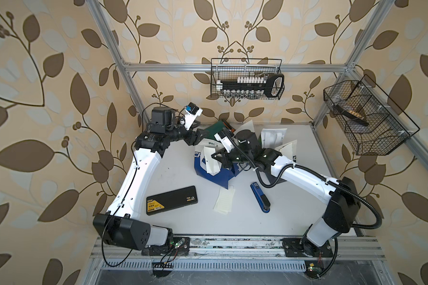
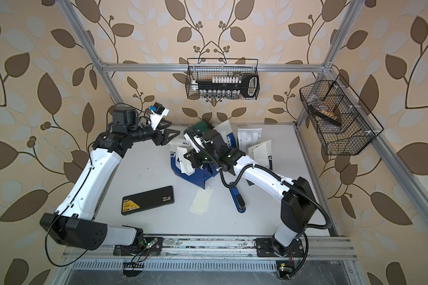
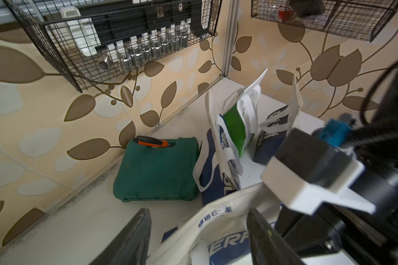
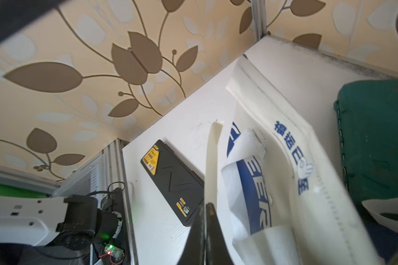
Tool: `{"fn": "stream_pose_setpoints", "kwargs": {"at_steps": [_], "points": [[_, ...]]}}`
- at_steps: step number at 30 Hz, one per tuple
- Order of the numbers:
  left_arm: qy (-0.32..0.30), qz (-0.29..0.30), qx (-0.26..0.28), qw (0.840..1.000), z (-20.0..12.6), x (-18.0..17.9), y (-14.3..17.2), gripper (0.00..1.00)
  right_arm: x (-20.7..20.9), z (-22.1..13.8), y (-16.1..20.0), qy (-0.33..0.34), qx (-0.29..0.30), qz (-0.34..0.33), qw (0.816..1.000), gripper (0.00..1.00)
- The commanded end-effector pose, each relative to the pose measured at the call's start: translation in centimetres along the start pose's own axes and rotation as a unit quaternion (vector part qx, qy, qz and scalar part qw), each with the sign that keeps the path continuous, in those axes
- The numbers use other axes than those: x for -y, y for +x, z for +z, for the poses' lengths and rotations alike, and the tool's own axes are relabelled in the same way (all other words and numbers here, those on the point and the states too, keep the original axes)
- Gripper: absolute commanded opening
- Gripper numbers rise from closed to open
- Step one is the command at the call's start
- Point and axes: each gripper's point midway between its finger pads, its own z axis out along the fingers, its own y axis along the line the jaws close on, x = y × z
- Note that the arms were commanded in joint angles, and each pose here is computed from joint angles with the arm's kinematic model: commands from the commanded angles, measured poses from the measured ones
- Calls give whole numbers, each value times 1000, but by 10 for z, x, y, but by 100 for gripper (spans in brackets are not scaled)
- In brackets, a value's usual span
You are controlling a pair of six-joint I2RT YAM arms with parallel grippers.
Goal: Staple the receipts to the bags
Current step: Adjust the takeout bag at the center of the board.
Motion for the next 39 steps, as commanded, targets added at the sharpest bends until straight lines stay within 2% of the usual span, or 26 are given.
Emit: {"fn": "stream_pose_setpoints", "kwargs": {"at_steps": [1, 10, 15, 18, 22, 27, 32, 35, 39], "points": [[7, 11, 48, 999, 8, -22, -28, 67, 22, -3, -18, 72, 24, 15, 997, 0], [96, -57, 28, 993, 53, -40, -21, 66, 23, -11, -23, 72, 31, 4, 997, 0], [180, -120, 4, 976, 50, -11, -7, 57, 37, -14, -25, 87, 29, 11, 996, 0], [211, -150, -19, 966, 43, 7, 12, 55, 49, -16, -27, 99, 27, 16, 995, 0], [221, -172, -29, 960, 32, 26, 30, 54, 50, -12, -25, 99, 21, 17, 995, 0], [237, -183, -12, 954, 16, 46, 32, 53, 53, -2, -15, 96, -1, 31, 995, 0], [248, -198, -3, 948, 8, 57, 32, 47, 55, 0, -14, 106, -6, 31, 994, 0], [227, -195, -1, 954, 4, 57, 32, 46, 60, -3, -11, 121, -13, 30, 992, 0], [139, -180, 10, 974, 3, 35, 23, 48, 56, -3, -8, 109, -10, 44, 993, 0]]}}
